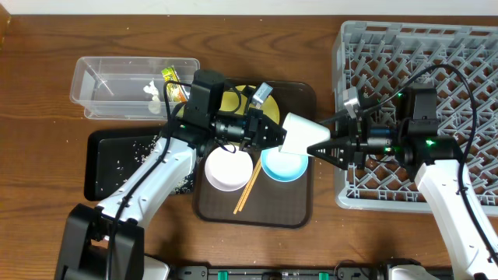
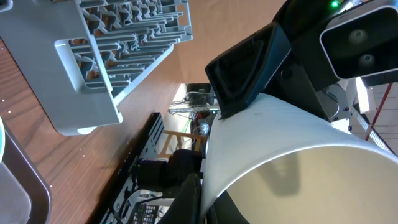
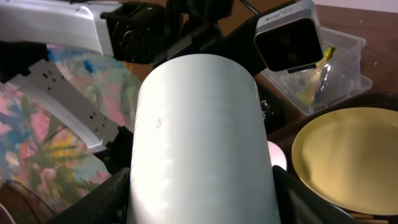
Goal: Sort waste into correct bins and load items into the dishwasher rack
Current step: 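Lift the pale green cup and hand it to the right gripper, then place the cup upside down in the dish rack with the right gripper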
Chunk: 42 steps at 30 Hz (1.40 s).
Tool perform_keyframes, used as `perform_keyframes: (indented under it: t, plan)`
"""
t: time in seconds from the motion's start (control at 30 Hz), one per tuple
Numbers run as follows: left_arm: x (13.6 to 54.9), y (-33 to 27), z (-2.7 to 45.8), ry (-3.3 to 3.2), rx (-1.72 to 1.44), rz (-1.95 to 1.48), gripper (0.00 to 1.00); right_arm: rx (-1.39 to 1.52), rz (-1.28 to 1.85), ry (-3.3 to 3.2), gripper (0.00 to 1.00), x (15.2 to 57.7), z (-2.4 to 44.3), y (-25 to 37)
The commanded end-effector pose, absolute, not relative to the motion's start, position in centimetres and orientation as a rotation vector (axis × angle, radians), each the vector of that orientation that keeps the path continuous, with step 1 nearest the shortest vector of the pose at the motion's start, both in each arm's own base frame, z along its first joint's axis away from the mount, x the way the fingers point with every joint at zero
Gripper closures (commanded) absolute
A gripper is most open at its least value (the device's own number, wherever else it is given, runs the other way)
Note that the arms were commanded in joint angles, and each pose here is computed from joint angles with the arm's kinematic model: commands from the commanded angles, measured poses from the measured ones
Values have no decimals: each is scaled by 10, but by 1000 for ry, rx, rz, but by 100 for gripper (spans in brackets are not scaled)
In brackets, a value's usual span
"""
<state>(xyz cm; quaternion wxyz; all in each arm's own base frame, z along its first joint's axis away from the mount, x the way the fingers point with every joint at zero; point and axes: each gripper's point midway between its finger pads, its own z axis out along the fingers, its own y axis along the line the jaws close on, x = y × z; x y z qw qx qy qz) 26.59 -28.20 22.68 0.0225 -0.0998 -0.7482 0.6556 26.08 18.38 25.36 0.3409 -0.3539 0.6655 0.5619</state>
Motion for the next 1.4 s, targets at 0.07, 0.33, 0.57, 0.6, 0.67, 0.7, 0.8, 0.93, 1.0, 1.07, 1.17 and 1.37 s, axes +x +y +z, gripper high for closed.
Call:
perform_keyframes:
  t: [0.07,0.33,0.57,0.6,0.67,0.7,0.8,0.93,1.0,1.07,1.17,1.37]
  plan:
    - [268,-283,233,-2328,-333,2048,93,-944,1473,1695,44,259,262,186]
    - [280,-283,225,-2445,-372,2057,57,-859,1316,1875,50,279,238,179]
    - [303,-263,178,-2768,-190,1813,50,-614,1064,2106,54,313,222,149]
    - [305,-257,169,-2823,-159,1749,50,-584,1041,2118,55,316,225,144]
    - [308,-240,149,-2944,-85,1582,49,-516,957,2170,55,323,228,129]
    - [309,-232,142,-2994,-57,1506,47,-469,901,2214,55,326,228,119]
    - [309,-205,130,-3139,12,1282,46,-321,650,2358,55,333,228,78]
    - [309,-176,135,-3312,80,1056,46,-125,371,2455,53,334,241,29]
    - [310,-163,142,-3389,114,972,46,16,294,2478,53,333,247,9]
    - [311,-150,151,-3471,152,884,46,146,227,2513,54,327,245,-9]
    - [311,-133,161,-3563,207,769,46,370,33,2600,55,307,229,-45]
    - [308,-117,168,-3627,261,644,45,607,-222,2754,50,274,198,-92]
